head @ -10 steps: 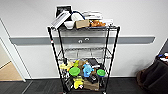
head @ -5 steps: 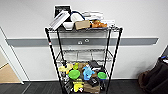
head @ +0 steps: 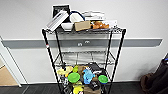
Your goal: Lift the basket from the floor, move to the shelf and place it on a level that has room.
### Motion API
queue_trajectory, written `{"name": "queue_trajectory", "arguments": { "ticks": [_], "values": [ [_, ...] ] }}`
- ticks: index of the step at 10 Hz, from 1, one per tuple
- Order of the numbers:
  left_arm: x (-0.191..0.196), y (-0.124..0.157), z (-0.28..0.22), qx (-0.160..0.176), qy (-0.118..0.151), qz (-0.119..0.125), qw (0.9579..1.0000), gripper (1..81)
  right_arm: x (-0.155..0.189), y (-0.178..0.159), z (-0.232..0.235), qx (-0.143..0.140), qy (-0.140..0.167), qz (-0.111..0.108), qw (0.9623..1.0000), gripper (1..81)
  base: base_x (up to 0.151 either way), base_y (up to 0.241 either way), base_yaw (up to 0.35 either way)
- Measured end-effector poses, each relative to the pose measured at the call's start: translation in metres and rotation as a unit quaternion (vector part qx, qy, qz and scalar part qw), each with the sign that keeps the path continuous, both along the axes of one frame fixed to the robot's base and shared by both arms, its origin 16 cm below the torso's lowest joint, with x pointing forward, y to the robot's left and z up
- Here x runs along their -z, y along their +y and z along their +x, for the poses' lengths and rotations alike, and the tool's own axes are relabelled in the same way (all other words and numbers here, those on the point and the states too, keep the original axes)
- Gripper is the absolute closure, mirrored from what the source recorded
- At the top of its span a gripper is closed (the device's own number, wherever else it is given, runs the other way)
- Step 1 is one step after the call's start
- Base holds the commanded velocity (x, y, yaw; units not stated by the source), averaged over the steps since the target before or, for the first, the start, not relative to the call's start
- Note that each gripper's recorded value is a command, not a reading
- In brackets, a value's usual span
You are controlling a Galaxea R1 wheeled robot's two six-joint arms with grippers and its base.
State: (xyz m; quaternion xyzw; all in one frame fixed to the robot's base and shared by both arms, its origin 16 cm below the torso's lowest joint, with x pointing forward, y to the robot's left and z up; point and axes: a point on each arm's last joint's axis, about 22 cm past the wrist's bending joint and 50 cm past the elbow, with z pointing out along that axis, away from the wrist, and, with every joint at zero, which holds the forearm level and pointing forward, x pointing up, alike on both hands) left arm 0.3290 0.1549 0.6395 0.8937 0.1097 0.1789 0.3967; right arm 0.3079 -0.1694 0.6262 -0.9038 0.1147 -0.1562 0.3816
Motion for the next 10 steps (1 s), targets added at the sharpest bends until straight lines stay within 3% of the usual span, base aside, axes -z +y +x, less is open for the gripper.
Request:
{"name": "queue_trajectory", "arguments": {
  "ticks": [10],
  "values": [
    [0.0025,0.0015,-0.0064,-0.003,-0.002,0.001,1.0,81.1,-0.0032,0.0055,0.0047,-0.003,-0.005,0.003,1.0,81.1,0.133,0.0,0.0]
  ]
}}
